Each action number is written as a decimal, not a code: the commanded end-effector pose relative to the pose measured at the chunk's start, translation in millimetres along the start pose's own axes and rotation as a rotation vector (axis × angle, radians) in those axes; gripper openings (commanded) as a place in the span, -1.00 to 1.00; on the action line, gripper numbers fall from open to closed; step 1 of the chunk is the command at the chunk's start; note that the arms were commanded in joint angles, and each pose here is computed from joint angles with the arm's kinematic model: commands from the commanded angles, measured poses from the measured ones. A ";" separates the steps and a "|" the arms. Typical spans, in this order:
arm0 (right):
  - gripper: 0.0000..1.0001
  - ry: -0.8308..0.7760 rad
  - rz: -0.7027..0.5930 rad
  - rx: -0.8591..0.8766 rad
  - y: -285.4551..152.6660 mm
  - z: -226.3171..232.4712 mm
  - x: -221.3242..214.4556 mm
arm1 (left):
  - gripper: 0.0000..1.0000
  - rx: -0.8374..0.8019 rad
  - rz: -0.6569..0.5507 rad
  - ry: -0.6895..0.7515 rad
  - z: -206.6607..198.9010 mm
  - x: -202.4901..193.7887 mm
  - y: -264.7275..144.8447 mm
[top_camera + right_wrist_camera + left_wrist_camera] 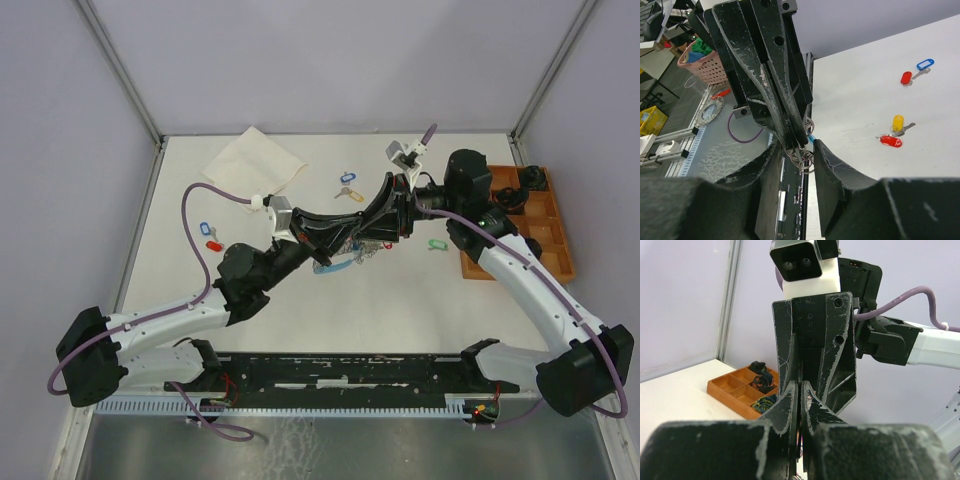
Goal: Remove the keys from the keyring
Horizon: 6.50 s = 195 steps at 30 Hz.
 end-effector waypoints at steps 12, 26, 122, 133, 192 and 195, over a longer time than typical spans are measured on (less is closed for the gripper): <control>-0.73 -0.030 -0.023 0.063 6.6 7.3 6.2 | -0.94 -0.074 -0.086 -0.050 -16.2 19.6 6.8; -0.99 -0.029 -0.023 0.076 6.5 7.4 3.6 | -0.51 -0.031 -0.088 -0.009 -15.5 29.6 -5.5; -0.99 0.014 0.045 -0.008 2.8 -14.3 -24.8 | -0.94 -0.084 0.019 0.303 0.0 -13.2 -57.8; -0.99 0.058 -0.021 -0.009 7.0 -16.8 -22.7 | -0.94 -0.099 -0.045 0.279 9.1 -26.6 -63.3; -0.99 -0.009 0.026 0.035 4.6 -2.3 -18.0 | -0.66 0.055 0.228 0.345 27.8 -42.4 -38.7; -0.99 -0.012 0.025 0.037 4.7 -1.8 -17.6 | -0.92 0.051 0.234 0.353 27.6 -42.7 -39.6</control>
Point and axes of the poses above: each gripper's point midway between its finger pads, its own y axis out along the fingers, its own z axis along the line the jaws close on, x = y × z, the point moved 5 cm from there along -y, back along the fingers, and after that the axes turned 15 degrees about -y, right-handed, at the moved point
